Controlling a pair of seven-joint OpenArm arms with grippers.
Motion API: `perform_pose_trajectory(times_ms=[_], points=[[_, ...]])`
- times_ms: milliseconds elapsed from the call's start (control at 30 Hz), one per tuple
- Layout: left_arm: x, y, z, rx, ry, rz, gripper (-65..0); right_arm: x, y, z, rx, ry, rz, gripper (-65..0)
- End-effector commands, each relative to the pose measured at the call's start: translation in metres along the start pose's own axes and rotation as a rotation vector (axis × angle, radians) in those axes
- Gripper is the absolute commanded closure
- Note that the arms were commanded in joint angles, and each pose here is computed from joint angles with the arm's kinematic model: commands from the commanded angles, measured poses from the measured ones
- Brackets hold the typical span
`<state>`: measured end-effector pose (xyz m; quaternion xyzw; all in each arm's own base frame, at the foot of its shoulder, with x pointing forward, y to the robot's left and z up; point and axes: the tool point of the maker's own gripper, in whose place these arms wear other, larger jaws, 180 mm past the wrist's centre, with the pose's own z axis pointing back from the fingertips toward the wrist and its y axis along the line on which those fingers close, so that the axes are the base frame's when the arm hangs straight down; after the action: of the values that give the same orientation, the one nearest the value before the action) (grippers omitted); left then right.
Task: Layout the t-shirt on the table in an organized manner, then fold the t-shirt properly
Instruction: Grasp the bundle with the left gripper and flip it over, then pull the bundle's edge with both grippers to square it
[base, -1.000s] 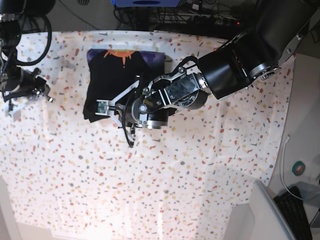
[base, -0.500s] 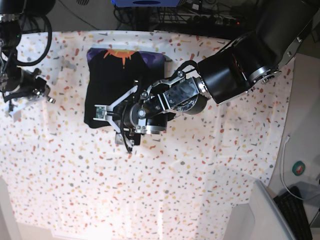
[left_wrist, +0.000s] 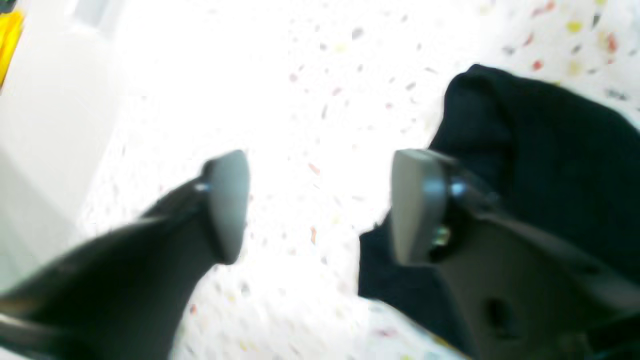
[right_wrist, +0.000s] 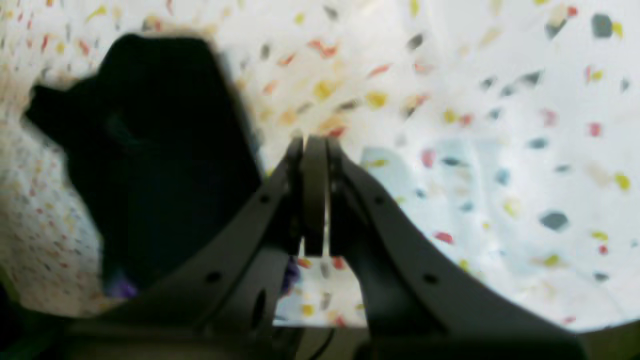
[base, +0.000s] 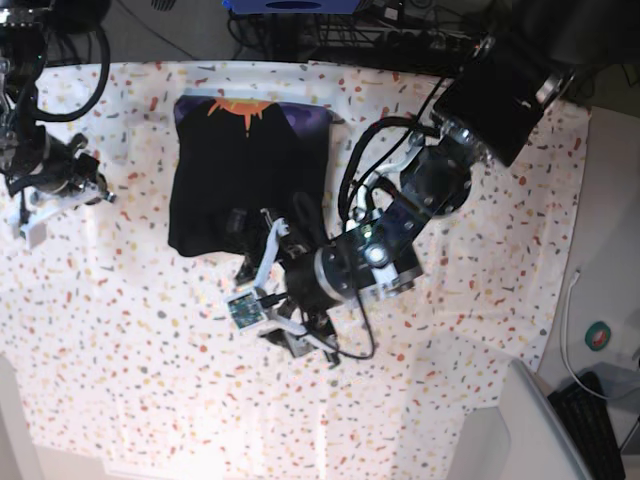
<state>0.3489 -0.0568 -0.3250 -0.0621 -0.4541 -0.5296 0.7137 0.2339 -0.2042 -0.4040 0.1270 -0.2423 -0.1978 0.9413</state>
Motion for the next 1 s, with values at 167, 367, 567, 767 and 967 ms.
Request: perform_pose_trajectory(times_ms=[167,367,567,767,967], points=[[-0.030,-0.050,0.038,-0.005,-0.005,0.215,0.0,-0.038,0.064,0.006,0.142,0.065,0.170,0.0],[-0.060,-0.109,0.040,-0.103,0.038,0.315,0.0,-0.073,0.090,-0.004,0.170,0.111,0.298,0.0],[-0.090,-0.147,0.038,-0.168,0.096,0.371,0.0,-0.103,0.099,-0.004,0.198,0.168,0.328,0.0],[-0.107,-0.155,0.035,-0.184,0.140,0.384,0.0,-0.118,0.075,-0.023,0.140,0.210,0.296,0.0],[-0.125,-0.165,0.033,-0.205,0.193,0.400,0.0,-0.129,0.056,-0.036,0.094,0.222,0.270,0.0]])
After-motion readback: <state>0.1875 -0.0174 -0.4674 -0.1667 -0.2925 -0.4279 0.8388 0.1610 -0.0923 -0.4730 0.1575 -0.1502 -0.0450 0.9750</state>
